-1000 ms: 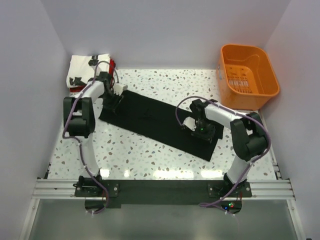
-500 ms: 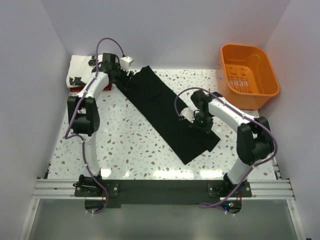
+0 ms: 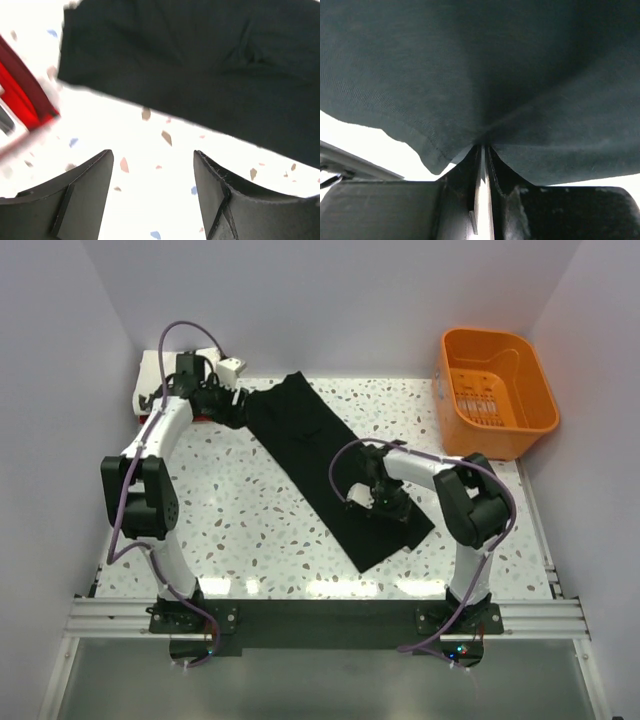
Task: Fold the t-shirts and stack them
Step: Fold the tshirt
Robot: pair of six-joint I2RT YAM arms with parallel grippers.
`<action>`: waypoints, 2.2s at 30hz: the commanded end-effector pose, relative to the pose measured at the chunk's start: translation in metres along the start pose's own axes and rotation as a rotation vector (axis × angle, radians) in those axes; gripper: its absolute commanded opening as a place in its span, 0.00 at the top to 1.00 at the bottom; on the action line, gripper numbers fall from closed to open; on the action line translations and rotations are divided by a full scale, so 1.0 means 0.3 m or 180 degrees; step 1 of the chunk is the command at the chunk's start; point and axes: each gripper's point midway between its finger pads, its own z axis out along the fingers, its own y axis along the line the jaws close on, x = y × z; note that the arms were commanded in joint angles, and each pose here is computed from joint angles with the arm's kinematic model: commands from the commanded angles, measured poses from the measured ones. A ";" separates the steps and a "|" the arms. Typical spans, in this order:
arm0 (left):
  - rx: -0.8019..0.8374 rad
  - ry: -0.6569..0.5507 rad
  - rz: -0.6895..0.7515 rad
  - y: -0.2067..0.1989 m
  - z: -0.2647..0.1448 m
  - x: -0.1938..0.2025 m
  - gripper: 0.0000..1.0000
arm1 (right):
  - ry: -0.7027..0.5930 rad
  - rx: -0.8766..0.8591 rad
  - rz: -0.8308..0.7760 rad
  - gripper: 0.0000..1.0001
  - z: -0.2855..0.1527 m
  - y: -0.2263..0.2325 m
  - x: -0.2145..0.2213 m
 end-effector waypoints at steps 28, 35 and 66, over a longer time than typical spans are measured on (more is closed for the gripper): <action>0.0710 0.0497 -0.0546 -0.177 0.220 0.174 0.53 | -0.2400 0.0142 0.0460 0.82 -0.475 -0.168 -0.754; 0.0536 0.0679 -0.0604 -0.123 0.312 0.229 0.61 | -0.2774 0.0732 0.1003 0.88 -0.463 -0.448 -0.890; 0.0431 -0.0204 -0.0061 -0.012 0.221 -0.171 0.10 | -0.3273 0.1713 0.1506 0.54 -0.702 -0.775 -0.852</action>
